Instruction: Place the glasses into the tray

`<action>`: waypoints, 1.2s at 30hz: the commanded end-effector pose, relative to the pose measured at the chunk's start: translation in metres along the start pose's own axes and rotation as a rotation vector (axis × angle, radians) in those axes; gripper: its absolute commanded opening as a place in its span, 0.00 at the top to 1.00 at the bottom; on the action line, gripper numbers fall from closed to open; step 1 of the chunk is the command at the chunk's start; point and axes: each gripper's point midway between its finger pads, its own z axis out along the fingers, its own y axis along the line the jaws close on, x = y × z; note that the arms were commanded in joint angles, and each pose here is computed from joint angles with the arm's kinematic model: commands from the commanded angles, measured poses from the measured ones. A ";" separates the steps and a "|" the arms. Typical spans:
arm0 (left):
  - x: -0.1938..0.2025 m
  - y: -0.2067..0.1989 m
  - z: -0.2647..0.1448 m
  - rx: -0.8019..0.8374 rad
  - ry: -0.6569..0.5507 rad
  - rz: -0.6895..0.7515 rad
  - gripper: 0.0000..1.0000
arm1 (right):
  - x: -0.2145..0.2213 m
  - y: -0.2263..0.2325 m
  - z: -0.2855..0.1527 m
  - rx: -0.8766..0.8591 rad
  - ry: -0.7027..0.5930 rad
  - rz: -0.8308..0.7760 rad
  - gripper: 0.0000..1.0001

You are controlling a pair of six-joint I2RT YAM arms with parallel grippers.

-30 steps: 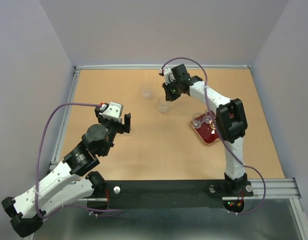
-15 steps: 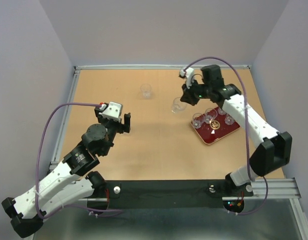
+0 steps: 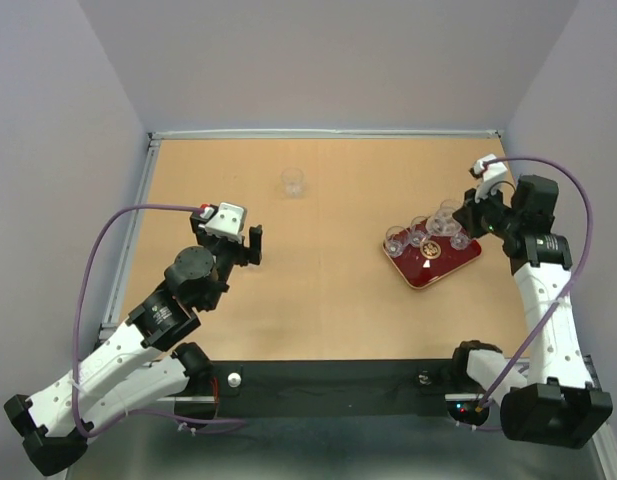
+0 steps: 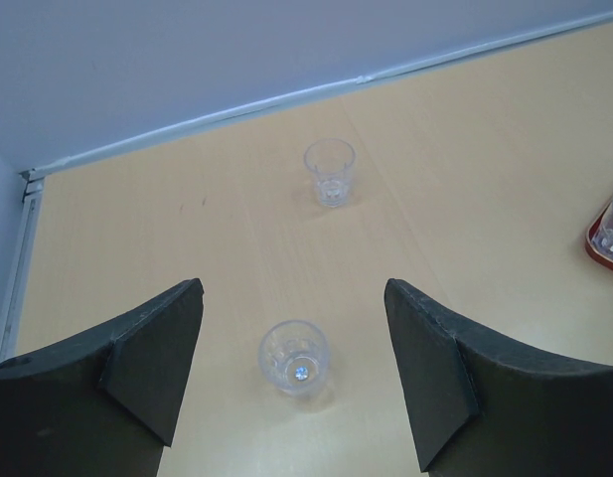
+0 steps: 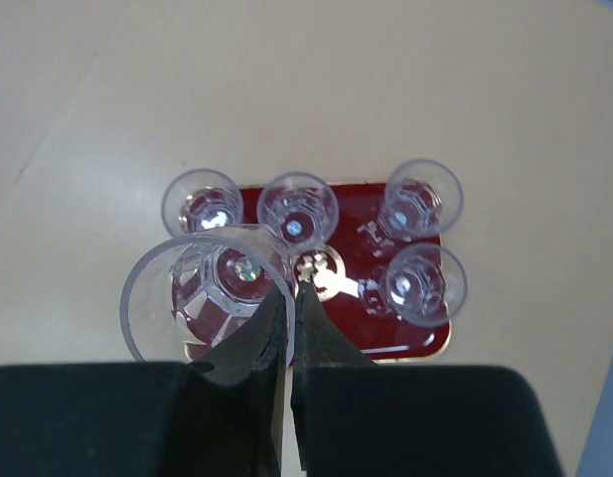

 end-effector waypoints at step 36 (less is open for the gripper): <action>-0.013 -0.003 -0.003 0.033 -0.067 -0.045 0.15 | 0.114 -0.059 0.047 0.230 0.224 0.246 0.94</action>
